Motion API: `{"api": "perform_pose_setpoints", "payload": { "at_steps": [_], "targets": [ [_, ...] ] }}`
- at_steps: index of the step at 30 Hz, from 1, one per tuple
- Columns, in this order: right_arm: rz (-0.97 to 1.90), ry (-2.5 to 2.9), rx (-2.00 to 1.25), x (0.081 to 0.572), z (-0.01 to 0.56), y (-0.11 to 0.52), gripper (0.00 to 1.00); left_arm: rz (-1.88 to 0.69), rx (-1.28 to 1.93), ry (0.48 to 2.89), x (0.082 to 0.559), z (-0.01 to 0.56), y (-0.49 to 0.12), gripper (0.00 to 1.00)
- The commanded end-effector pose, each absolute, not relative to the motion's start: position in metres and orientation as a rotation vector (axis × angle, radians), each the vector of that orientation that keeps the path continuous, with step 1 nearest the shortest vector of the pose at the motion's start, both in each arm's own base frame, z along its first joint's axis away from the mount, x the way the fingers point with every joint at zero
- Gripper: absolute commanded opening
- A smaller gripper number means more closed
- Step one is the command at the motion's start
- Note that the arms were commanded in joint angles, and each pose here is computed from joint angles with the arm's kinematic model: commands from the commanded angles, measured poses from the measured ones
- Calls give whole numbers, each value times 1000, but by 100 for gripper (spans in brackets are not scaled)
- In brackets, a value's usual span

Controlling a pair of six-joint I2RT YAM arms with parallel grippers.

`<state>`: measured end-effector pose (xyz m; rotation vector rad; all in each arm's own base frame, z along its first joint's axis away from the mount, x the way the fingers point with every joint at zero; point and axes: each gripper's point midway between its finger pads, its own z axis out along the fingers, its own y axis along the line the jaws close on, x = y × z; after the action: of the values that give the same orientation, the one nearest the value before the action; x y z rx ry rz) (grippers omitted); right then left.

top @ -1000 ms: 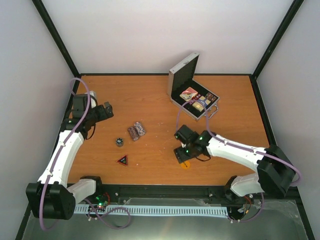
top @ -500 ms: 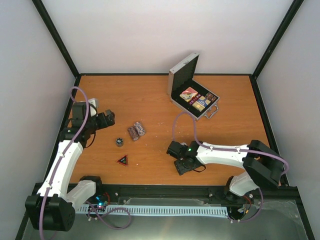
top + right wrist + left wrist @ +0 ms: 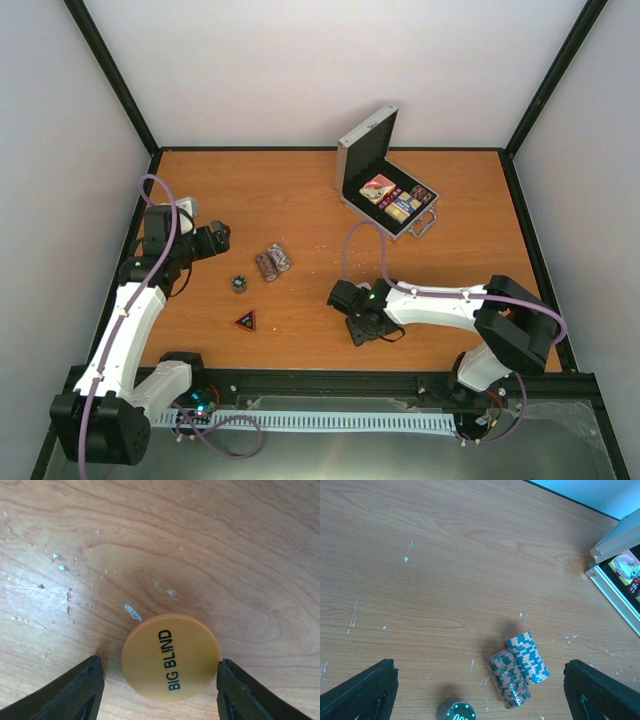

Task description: Pack up texas hold em set

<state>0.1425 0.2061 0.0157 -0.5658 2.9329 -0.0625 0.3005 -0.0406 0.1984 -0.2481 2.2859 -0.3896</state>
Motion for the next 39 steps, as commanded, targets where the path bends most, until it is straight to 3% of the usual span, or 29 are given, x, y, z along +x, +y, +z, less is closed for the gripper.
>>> {"api": "perform_pose_setpoints", "payload": {
  "at_steps": [1, 25, 39],
  "targets": [
    [-121, 2956, -513, 135, 7, 192, 63, -417, -223, 2247, 301, 210, -45, 91],
    [-71, 3041, -421, 124, -21, 162, 59, -428, -214, 2221, 303, 224, -47, 81],
    [-85, 2976, -453, 147, 2, 172, 52, -425, -221, 2208, 301, 228, -45, 79]
  ]
}}
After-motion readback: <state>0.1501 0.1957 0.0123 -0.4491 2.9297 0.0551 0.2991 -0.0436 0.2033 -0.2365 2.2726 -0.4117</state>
